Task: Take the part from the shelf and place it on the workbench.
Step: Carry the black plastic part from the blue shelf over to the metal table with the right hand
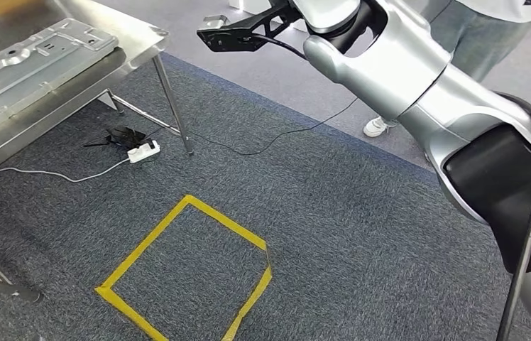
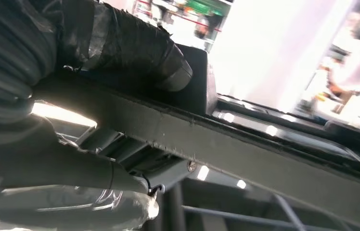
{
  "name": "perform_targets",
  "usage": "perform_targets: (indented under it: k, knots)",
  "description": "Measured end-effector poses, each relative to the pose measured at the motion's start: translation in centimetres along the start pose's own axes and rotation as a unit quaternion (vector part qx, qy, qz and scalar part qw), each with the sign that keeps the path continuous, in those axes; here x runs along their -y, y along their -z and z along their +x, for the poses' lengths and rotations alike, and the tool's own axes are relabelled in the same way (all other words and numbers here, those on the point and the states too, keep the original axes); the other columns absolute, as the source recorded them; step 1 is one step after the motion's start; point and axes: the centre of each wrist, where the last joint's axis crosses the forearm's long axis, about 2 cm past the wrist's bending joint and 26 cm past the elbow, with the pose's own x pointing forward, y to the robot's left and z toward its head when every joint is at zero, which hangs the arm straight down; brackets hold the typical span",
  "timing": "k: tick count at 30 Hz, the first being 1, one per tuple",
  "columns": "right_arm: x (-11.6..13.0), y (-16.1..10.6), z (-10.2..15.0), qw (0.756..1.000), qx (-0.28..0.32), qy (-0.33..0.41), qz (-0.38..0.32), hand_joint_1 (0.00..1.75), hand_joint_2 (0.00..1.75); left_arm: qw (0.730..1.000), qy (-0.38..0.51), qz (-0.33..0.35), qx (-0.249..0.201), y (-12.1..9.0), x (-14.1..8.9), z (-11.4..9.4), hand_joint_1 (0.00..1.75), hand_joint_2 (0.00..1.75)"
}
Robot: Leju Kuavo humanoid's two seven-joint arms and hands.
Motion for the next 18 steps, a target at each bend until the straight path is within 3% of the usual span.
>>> perform_targets:
  k: [18]
  knots:
    - [-0.49, 0.02, 0.04, 1.000, -0.001, -0.002, -0.002, 1.75, 1.75, 1.000, -0.001, -0.001, 0.002, 0.01, 0.07, 0.16, 0.00, 1.75]
